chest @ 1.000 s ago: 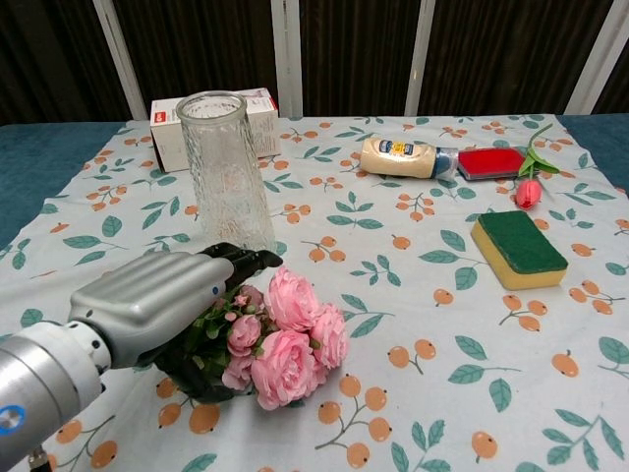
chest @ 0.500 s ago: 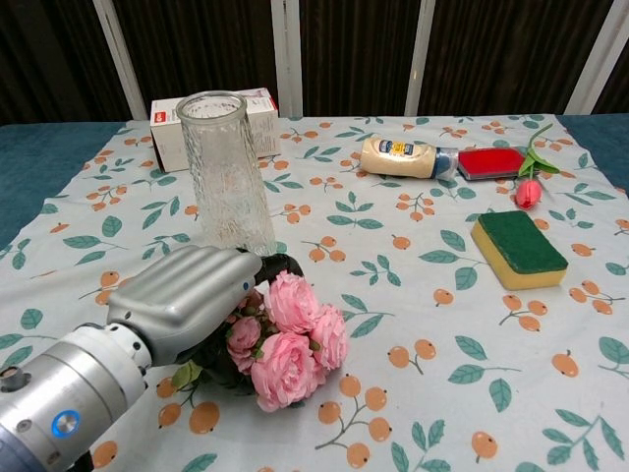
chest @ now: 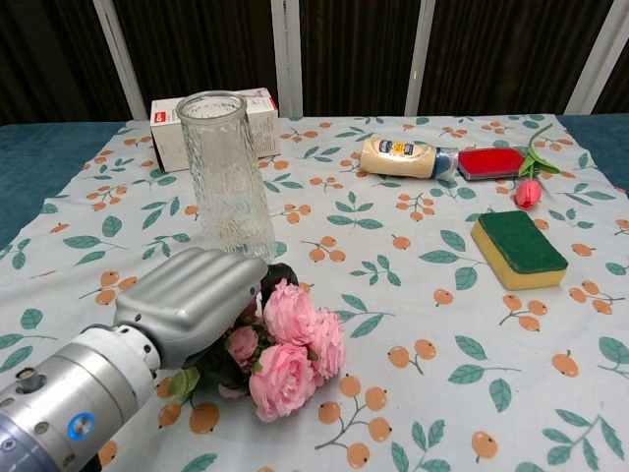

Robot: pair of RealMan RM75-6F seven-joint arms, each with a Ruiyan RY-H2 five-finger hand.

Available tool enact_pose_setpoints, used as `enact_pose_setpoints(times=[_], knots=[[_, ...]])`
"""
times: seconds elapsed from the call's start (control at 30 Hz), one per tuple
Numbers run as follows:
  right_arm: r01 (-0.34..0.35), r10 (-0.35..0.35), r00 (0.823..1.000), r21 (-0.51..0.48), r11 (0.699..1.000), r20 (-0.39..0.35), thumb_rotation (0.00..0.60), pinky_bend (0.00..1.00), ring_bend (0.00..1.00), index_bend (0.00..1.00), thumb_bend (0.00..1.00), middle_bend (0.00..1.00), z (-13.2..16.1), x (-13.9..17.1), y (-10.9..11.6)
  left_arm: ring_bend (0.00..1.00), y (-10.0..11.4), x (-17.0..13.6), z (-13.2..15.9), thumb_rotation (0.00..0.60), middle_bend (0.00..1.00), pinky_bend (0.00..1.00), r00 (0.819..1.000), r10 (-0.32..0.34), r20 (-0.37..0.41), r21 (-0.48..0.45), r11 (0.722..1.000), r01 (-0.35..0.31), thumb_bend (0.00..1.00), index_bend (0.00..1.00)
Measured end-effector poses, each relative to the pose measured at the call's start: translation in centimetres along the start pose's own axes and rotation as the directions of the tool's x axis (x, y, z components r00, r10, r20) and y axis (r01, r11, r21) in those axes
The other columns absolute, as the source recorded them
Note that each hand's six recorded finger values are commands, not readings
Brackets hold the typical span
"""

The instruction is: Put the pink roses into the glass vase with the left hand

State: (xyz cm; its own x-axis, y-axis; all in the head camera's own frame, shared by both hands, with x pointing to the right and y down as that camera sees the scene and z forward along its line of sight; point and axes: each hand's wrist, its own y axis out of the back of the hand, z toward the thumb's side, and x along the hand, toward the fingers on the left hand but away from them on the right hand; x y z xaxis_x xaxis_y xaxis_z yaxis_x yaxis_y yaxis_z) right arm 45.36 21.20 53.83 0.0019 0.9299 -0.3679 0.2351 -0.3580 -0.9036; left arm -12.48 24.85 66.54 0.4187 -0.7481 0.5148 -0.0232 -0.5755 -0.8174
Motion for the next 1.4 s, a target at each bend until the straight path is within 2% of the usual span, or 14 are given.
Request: enact_pose_setpoints(times=[0.17,0.37,0.57,0.77,0.87,1.0,1.1,1.2,1.4], knots=[[-0.002,0.002,1.000,-0.009,1.000,-0.002,0.600,0.15,0.14,0.13,0.33,0.06,0.0,0.0,0.0,0.47,0.2,0.1,-0.2,0.600,0.55,0.64,1.000,0.024,-0.009,0.017,1.000,-0.024,0.45,0.46],[-0.009,0.009,1.000,-0.026,1.000,-0.002,0.600,0.15,0.14,0.13,0.33,0.06,0.0,0.1,0.1,0.48,0.0,0.1,-0.5,0.600,0.56,0.64,1.000,0.018,-0.023,0.049,0.999,-0.017,0.46,0.47],[-0.010,0.010,1.000,-0.022,1.000,0.000,0.600,0.15,0.14,0.13,0.33,0.06,-0.1,0.0,0.1,0.48,1.3,0.0,0.1,0.600,0.55,0.64,0.998,0.057,0.002,-0.016,0.998,-0.057,0.46,0.47],[-0.014,0.014,1.000,-0.016,1.000,0.000,0.600,0.15,0.14,0.13,0.33,0.06,-0.1,-0.1,-0.1,0.48,5.3,-0.6,1.6,0.600,0.55,0.63,0.983,0.170,0.074,-0.147,0.976,-0.158,0.45,0.45],[-0.016,0.016,1.000,-0.013,1.000,-0.001,0.600,0.15,0.14,0.13,0.33,0.06,0.0,-0.1,-0.2,0.48,8.1,-1.3,2.2,0.600,0.55,0.63,0.967,0.228,0.110,-0.201,0.958,-0.203,0.45,0.45],[-0.016,0.016,1.000,-0.010,1.000,0.001,0.600,0.15,0.14,0.13,0.33,0.06,0.0,-0.1,-0.3,0.48,12.8,-2.1,3.1,0.600,0.55,0.61,0.936,0.316,0.158,-0.294,0.920,-0.261,0.45,0.45],[-0.018,0.018,1.000,-0.006,1.000,0.004,0.600,0.15,0.14,0.13,0.33,0.06,0.0,-0.1,-0.4,0.48,15.8,-2.4,3.4,0.600,0.55,0.61,0.916,0.360,0.179,-0.389,0.881,-0.270,0.44,0.45],[-0.020,0.020,1.000,-0.002,1.000,0.006,0.600,0.15,0.14,0.13,0.33,0.06,0.0,-0.1,-0.5,0.48,18.7,-2.2,3.0,0.600,0.55,0.60,0.901,0.393,0.182,-0.445,0.851,-0.281,0.44,0.45],[-0.031,0.031,0.999,0.010,0.999,0.017,0.600,0.15,0.14,0.13,0.33,0.06,-0.2,-0.2,-0.9,0.48,23.1,-0.7,1.4,0.600,0.55,0.58,0.886,0.433,0.166,-0.486,0.818,-0.309,0.44,0.46]])
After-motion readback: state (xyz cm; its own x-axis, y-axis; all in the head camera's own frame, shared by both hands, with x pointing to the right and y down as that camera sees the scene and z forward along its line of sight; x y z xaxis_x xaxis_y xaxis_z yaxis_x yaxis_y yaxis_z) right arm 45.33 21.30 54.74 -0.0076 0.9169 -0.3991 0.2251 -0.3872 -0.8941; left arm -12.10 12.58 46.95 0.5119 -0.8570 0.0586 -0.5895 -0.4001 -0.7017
